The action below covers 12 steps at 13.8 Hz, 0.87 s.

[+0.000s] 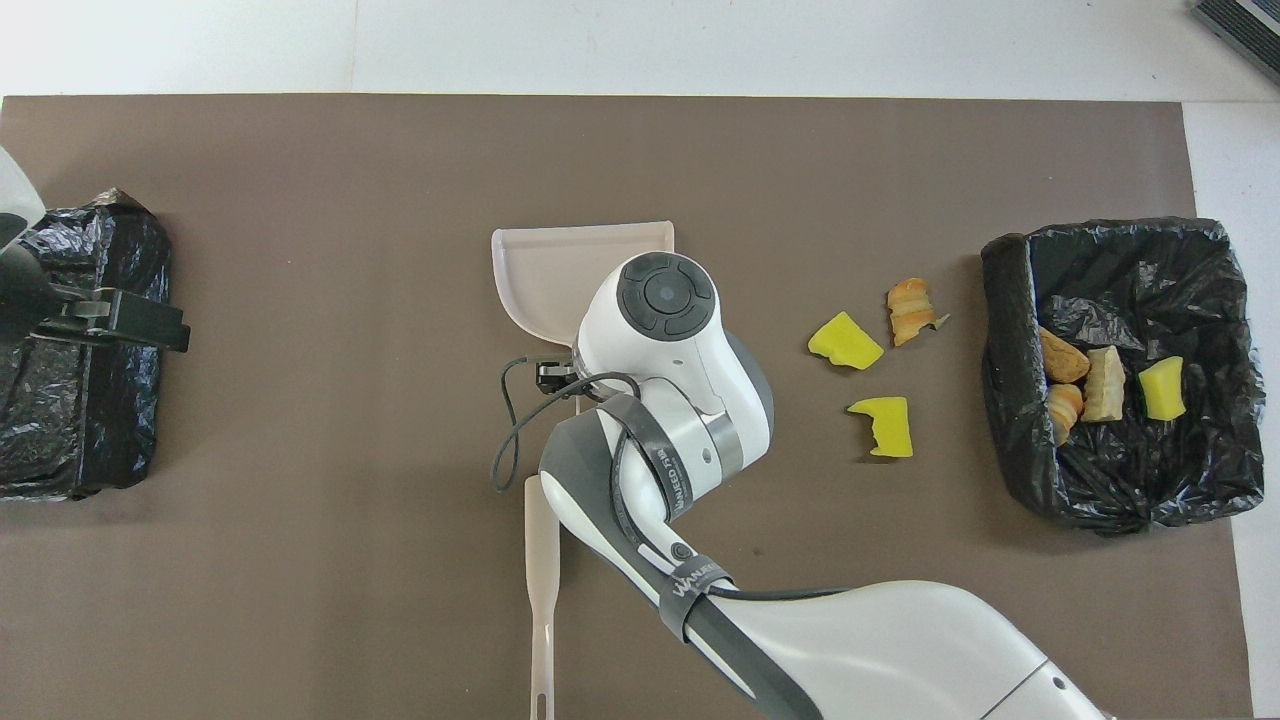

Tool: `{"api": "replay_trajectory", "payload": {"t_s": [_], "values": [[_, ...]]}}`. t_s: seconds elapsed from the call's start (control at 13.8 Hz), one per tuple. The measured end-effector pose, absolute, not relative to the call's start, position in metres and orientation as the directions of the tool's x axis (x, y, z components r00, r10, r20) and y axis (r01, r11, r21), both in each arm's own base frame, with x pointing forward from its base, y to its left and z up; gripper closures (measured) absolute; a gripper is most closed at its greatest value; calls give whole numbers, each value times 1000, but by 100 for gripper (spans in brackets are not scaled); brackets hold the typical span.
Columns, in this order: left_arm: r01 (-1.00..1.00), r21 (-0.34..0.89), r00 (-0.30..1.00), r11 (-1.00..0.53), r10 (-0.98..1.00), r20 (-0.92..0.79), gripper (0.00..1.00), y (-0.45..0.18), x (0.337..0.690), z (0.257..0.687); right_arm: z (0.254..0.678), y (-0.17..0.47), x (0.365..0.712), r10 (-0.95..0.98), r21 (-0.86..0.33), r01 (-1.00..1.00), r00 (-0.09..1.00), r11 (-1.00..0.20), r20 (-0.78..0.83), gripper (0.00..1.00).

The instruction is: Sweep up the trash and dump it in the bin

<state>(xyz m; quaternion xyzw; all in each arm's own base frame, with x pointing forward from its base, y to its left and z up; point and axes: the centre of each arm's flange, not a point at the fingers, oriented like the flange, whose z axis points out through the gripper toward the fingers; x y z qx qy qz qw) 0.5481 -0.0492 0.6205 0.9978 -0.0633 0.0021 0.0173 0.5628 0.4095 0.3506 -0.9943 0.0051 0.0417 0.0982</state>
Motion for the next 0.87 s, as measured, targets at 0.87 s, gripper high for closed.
{"api": "replay_trajectory", "payload": {"t_s": [0.87], "values": [[-126,34,992,-991,-126,9,0,-49,548,621,421,455,382,21,-85,-8,943,-996,-331,26]]}}
